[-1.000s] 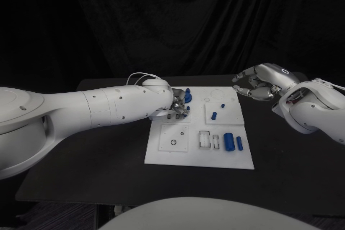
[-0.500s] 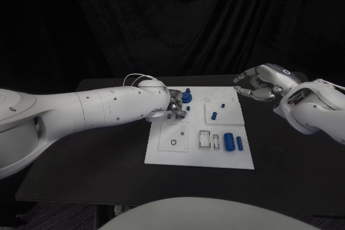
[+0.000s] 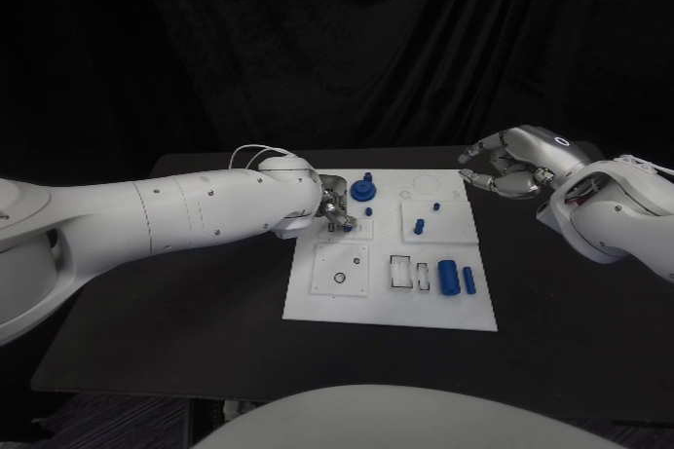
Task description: Assemble the parts on the task board
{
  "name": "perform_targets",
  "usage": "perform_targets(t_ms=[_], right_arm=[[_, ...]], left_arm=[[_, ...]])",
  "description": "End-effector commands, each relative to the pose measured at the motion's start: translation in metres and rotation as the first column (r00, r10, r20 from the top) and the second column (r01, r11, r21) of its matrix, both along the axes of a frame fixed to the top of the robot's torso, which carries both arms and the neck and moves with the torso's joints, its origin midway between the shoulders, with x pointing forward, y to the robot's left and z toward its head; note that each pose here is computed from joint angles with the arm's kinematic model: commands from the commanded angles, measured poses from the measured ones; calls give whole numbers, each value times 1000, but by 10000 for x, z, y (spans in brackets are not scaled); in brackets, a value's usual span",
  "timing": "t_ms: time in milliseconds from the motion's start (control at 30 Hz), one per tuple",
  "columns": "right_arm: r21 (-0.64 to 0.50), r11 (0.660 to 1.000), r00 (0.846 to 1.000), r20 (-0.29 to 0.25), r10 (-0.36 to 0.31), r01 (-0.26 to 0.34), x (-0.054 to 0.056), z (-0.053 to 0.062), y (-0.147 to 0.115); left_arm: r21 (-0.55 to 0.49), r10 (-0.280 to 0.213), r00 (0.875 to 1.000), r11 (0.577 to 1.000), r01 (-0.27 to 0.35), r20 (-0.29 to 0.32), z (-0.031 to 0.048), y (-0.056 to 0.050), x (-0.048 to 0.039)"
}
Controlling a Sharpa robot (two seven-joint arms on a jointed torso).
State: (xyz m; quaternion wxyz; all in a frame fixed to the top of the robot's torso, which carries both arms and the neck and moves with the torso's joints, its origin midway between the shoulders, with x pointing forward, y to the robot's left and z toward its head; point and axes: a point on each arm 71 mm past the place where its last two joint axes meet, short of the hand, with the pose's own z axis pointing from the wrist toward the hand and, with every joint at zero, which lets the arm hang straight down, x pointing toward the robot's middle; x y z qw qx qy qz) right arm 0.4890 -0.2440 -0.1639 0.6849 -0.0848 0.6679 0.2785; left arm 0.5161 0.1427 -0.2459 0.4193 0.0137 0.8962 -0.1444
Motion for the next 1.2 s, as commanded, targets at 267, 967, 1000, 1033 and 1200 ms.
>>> perform_targets(t_ms=[267, 967, 1000, 1033, 1200], right_arm=[[-12, 1000, 999, -26, -25, 25, 2, -33, -29], [-21, 999, 999, -42, -35, 34, 7, -58, -27], [-21, 999, 998, -43, -35, 34, 7, -58, -28], [-21, 999, 998, -43, -36, 35, 7, -59, -30], [-22, 999, 998, -45, -39, 38, 7, -61, -36]], left_arm=[[-83, 121, 991, 989, -125, -50, -11, 86, -27], [-121, 165, 986, 979, -166, -20, -12, 135, -46], [-122, 166, 986, 978, -167, -20, -22, 136, -51], [-123, 167, 986, 978, -169, -22, -36, 138, -59], [-127, 171, 985, 977, -173, -28, -96, 139, -91]])
